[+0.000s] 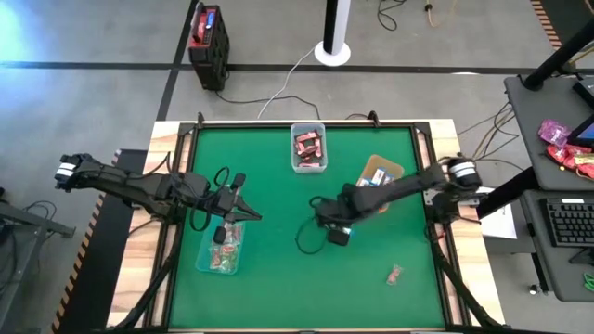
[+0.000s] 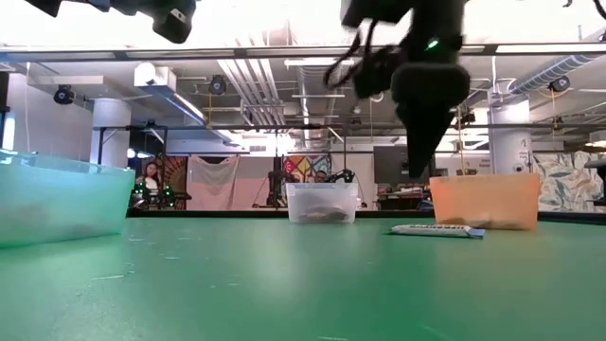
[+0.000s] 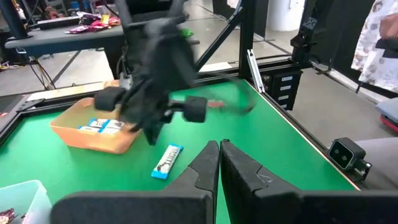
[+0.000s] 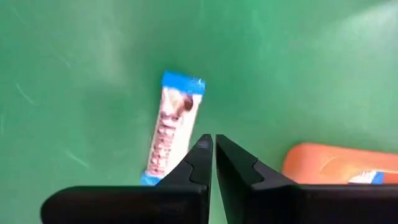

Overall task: Sort candy by brand, put in halloween buckets
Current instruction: Put the white chocolate into the orange bin

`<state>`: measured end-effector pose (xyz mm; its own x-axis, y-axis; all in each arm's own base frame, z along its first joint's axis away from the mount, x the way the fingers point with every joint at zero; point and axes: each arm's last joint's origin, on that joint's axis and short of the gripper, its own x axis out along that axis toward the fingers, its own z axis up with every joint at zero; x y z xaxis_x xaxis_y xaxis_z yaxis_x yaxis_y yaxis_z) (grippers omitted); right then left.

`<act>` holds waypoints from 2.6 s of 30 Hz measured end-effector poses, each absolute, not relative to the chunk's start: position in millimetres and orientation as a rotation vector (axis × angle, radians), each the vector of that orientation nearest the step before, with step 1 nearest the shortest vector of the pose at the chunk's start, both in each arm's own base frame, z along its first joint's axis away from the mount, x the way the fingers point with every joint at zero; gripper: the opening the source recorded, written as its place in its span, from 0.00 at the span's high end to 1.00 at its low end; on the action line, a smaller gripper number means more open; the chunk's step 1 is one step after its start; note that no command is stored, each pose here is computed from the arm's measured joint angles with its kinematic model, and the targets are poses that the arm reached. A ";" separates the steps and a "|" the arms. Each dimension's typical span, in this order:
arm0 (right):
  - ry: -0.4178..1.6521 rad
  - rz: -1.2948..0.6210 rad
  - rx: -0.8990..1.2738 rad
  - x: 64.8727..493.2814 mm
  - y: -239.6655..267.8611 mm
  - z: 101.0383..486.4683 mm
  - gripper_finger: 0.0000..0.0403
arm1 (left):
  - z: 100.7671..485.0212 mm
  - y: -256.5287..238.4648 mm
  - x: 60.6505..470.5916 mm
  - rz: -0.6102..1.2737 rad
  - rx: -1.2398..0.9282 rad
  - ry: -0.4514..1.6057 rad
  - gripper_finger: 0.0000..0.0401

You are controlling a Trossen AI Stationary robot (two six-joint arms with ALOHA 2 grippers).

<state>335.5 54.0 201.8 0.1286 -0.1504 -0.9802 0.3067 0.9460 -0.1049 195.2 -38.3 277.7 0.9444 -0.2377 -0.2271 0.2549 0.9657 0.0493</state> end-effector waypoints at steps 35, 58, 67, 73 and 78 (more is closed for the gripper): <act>0.804 -0.398 0.072 245.5 109.1 107.0 0.54 | 271.1 -47.2 213.9 -0.276 0.060 0.190 1.00; 0.782 -0.457 0.132 251.9 114.0 77.9 0.78 | 270.2 -47.4 214.8 -0.276 0.053 0.195 1.00; 0.723 -0.433 0.141 250.3 112.4 103.0 0.78 | 270.1 -47.4 214.8 -0.275 0.053 0.197 1.00; 0.630 -0.428 0.167 249.2 110.3 130.4 0.80 | 270.1 -47.4 214.8 -0.275 0.053 0.197 1.00; 0.534 -0.542 0.173 236.4 100.0 160.0 0.83 | 270.3 -47.4 214.9 -0.275 0.053 0.194 1.00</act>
